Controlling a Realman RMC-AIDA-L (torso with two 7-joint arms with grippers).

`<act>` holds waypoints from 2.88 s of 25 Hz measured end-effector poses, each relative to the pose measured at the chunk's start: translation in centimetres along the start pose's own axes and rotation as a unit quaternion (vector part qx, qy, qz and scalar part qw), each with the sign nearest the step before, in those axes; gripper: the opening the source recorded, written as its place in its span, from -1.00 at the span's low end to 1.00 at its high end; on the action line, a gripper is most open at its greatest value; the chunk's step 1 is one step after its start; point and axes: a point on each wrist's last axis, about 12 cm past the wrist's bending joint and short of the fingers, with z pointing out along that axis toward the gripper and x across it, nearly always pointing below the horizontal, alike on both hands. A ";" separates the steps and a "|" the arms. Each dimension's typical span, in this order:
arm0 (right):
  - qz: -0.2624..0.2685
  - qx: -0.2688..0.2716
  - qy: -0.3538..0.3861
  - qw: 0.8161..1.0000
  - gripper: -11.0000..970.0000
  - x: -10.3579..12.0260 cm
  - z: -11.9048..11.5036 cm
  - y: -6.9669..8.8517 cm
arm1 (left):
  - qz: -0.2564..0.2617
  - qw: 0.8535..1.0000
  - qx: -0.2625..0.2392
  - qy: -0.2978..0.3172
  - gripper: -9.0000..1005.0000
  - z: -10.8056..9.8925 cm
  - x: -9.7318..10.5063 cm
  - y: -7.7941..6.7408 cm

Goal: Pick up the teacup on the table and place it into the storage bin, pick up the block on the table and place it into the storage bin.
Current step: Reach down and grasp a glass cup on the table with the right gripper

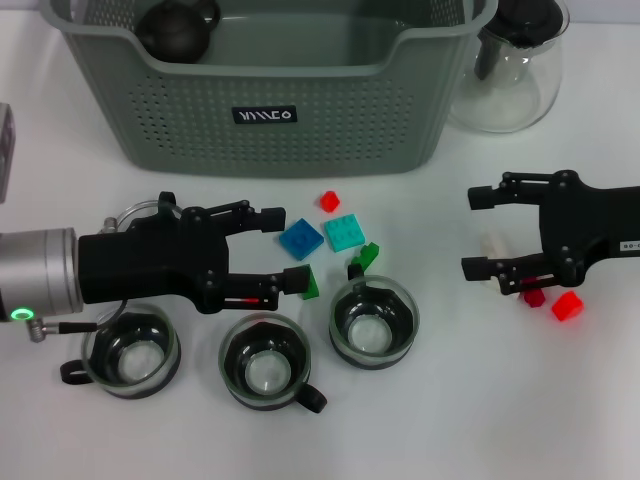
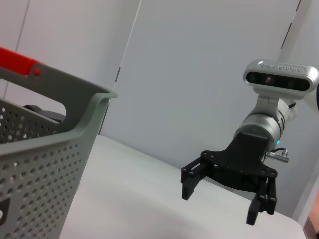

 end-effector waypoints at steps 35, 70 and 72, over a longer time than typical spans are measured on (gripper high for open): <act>-0.133 -0.139 0.351 0.916 0.88 -12.1 10.5 2.9 | -0.009 1.000 0.014 0.006 0.77 -0.5 0.5 -0.6; -0.258 -0.129 0.444 0.849 0.43 -9.1 17.4 6.1 | -0.008 1.000 0.008 0.021 0.76 -1.0 1.0 -0.6; -0.256 -0.127 0.446 0.849 0.37 -9.1 17.4 6.1 | -0.009 1.000 0.005 0.019 0.76 -1.1 1.0 -0.6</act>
